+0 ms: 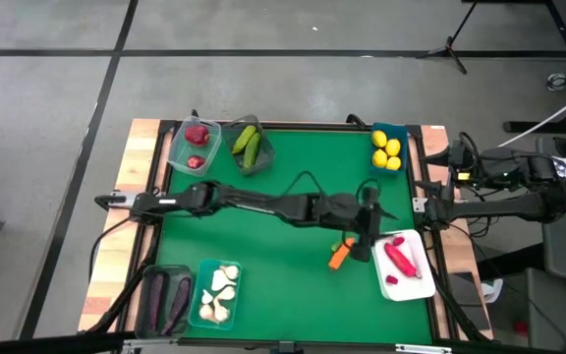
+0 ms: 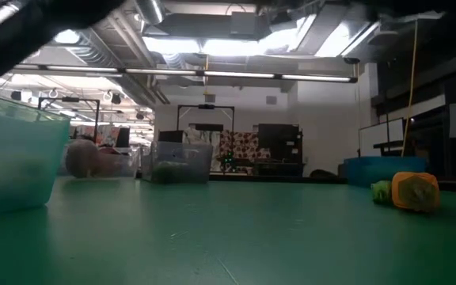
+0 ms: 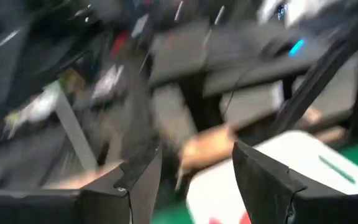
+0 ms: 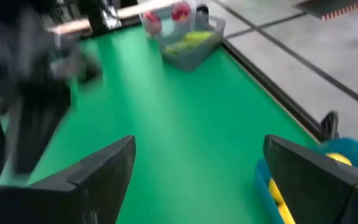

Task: Sort produce into baskets
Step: Put the orange chili pepper into the white bin

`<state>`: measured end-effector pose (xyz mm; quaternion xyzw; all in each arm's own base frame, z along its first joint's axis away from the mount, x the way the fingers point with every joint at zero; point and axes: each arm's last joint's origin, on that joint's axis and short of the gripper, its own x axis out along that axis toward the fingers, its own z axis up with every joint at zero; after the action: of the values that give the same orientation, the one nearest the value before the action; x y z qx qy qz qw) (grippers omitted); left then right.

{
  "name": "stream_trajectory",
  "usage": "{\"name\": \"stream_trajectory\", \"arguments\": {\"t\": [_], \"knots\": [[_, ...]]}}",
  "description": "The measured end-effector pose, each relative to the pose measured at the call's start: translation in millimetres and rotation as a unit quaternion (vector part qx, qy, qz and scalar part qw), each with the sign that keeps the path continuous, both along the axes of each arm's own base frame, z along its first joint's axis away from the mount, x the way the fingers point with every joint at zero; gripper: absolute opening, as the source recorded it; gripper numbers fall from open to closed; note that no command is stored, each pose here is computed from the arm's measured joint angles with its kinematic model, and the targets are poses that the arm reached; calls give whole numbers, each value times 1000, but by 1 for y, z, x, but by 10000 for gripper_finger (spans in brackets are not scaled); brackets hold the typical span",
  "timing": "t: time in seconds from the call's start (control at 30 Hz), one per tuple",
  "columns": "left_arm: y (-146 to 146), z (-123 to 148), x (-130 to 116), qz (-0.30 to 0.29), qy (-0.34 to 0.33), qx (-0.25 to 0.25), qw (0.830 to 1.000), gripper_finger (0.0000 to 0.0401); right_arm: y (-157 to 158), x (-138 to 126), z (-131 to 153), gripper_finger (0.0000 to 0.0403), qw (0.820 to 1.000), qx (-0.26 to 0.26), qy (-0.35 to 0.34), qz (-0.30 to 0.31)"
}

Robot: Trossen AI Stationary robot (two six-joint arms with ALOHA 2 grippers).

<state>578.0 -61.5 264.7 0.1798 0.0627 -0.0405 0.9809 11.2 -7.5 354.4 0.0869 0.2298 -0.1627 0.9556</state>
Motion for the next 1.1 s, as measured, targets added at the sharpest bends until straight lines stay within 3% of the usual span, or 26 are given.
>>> {"name": "stream_trajectory", "arguments": {"t": [0.13,0.3,0.63,0.83,1.1], "knots": [[5,24,-27,60,127,-64,988,191,0,-1,-2,351,1000,7,11,-4],[-5,16,-42,84,228,-154,958,193,-1,-1,-2,351,1000,5,9,-18],[-28,-63,-23,196,257,-261,910,193,-1,-1,-2,351,999,20,2,-37],[-39,-98,-20,246,264,-277,890,194,-1,-1,-2,351,999,28,0,-41],[-47,-130,-22,294,278,-234,884,194,0,0,-2,351,999,40,-1,-32]]}}
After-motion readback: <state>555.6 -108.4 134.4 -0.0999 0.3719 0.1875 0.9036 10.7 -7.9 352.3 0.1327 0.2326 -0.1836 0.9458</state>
